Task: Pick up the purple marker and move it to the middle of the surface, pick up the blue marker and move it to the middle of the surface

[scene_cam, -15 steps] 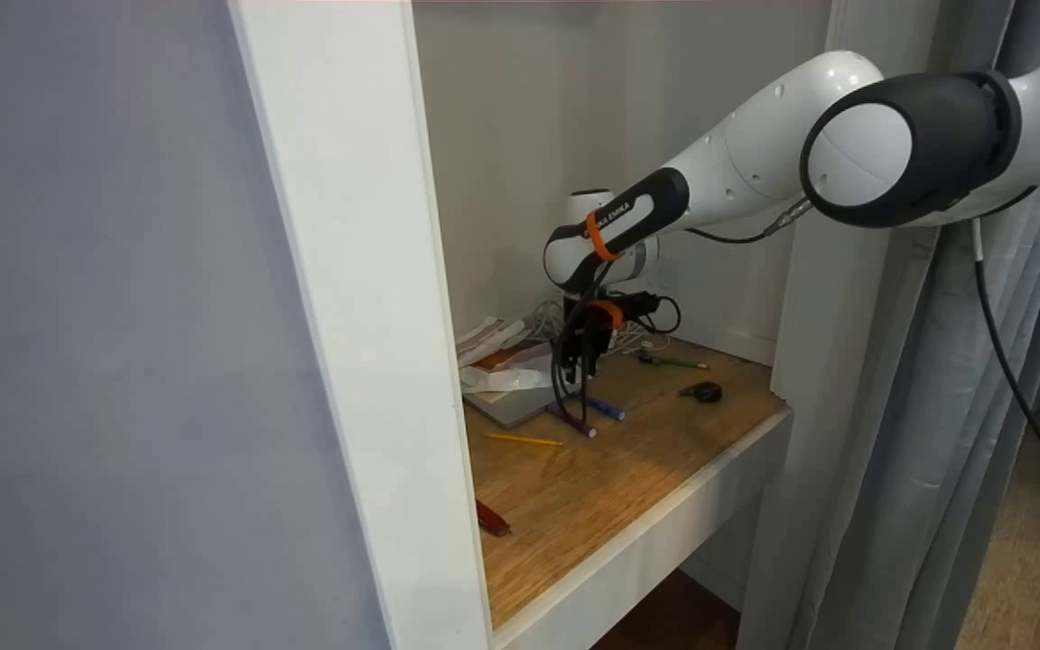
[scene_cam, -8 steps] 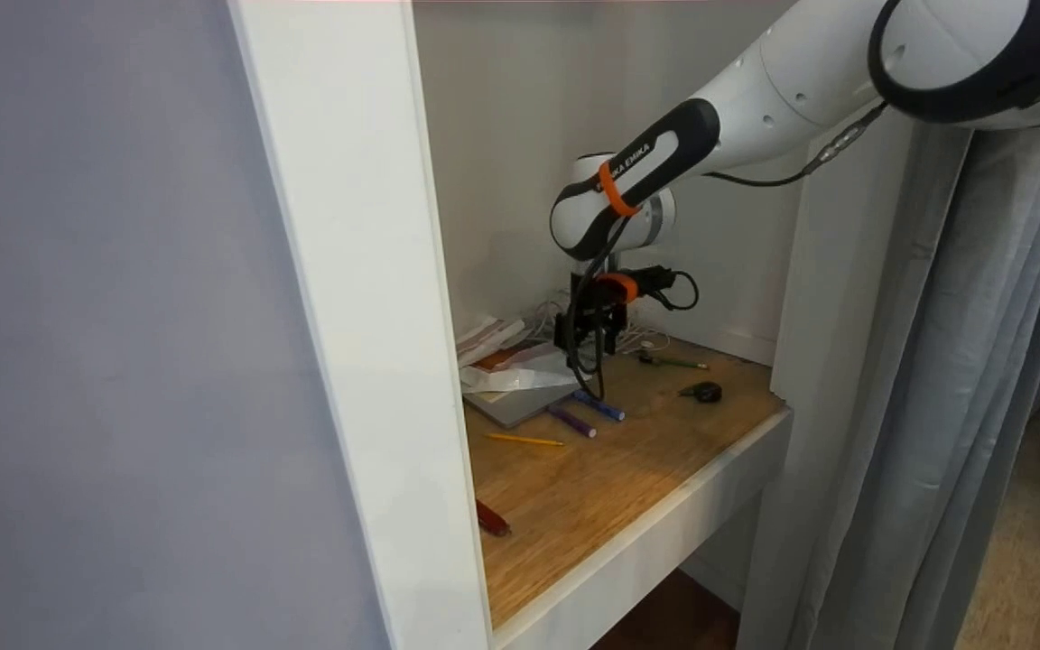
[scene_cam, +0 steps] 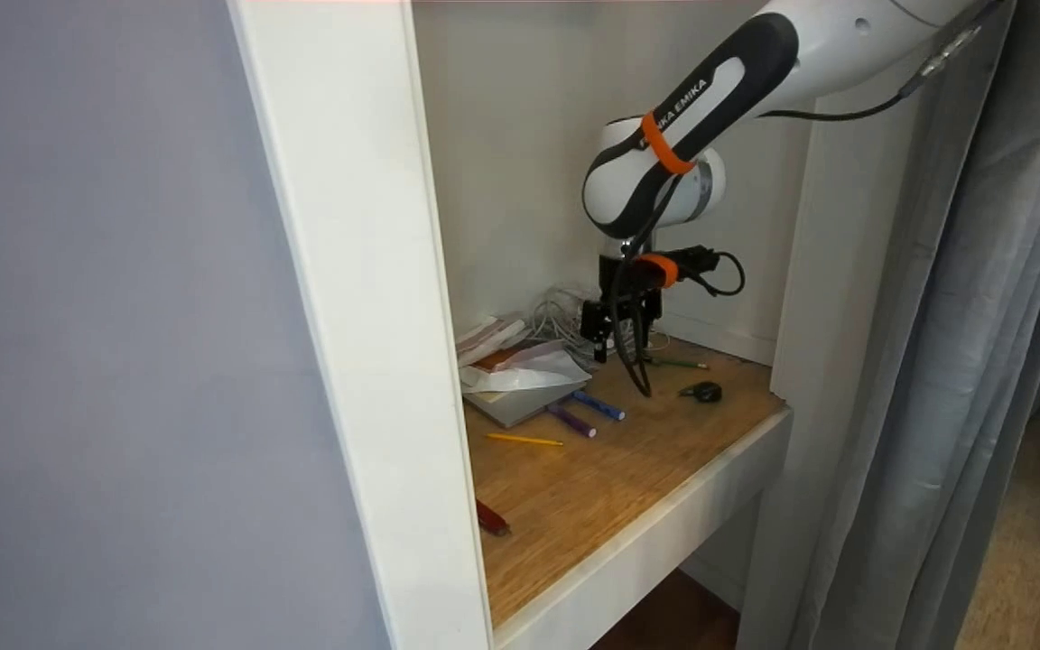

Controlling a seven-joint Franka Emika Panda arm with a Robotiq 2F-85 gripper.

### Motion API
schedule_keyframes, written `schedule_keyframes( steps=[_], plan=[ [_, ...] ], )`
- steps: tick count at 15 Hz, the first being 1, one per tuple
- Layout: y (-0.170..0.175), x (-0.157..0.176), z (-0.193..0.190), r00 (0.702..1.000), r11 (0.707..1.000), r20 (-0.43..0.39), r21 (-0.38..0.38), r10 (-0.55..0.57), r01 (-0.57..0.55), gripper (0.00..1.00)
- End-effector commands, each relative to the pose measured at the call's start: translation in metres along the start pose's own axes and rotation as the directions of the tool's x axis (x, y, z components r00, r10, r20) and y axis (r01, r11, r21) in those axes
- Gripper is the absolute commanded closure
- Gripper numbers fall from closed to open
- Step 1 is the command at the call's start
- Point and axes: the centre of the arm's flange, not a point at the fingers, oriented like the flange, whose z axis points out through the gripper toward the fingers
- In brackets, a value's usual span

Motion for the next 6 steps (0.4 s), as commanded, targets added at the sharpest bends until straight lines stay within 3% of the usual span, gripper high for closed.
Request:
schedule_keyframes(
  steps=[1,6],
  plan=[
    [0.003,-0.007,-0.004,0.999,1.000,-0.034,-0.003,0.004,-0.004,0.00],
    [0.007,-0.021,-0.009,0.998,1.000,-0.056,-0.006,0.010,-0.011,0.00]
  ],
)
